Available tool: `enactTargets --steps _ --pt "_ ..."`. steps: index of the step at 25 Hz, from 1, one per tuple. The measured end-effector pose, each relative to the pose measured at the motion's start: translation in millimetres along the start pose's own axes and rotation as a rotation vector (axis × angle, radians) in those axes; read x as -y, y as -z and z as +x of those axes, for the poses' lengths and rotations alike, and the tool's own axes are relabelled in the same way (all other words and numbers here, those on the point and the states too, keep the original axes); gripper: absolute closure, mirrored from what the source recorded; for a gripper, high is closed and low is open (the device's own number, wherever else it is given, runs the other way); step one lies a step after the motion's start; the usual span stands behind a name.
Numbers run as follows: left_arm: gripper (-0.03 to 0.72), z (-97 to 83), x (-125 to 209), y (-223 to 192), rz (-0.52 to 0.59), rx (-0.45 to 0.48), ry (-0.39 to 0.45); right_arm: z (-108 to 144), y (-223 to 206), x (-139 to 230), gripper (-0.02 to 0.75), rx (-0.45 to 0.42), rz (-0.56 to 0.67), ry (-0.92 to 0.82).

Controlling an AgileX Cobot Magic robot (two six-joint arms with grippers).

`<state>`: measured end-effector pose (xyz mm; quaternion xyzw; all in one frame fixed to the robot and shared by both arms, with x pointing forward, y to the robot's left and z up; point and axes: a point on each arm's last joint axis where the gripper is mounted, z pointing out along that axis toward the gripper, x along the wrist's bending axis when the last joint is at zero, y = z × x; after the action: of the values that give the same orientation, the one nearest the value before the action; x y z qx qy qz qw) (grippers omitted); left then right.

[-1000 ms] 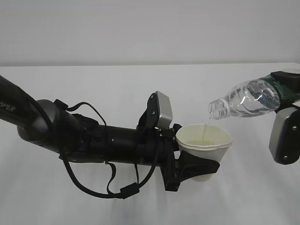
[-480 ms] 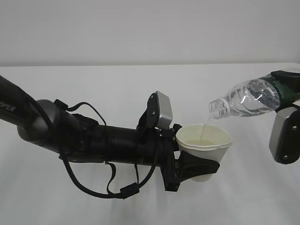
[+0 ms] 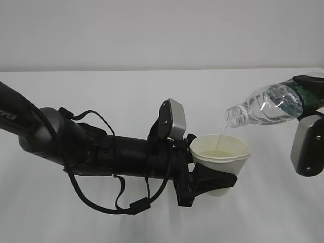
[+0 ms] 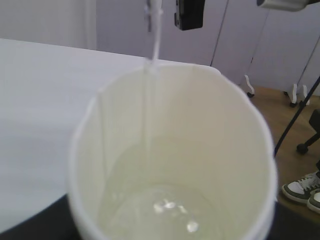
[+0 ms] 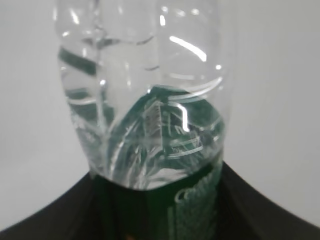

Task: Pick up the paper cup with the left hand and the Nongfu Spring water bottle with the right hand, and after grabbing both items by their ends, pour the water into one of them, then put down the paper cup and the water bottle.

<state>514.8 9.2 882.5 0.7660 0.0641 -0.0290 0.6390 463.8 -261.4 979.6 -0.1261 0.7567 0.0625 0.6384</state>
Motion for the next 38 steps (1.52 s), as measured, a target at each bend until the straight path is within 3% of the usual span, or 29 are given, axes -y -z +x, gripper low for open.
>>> enactTargets --steps 38 --pt "0.271 0.0 0.0 0.0 0.0 0.0 0.0 0.1 0.0 -1.1 0.346 -0.001 -0.012 0.013"
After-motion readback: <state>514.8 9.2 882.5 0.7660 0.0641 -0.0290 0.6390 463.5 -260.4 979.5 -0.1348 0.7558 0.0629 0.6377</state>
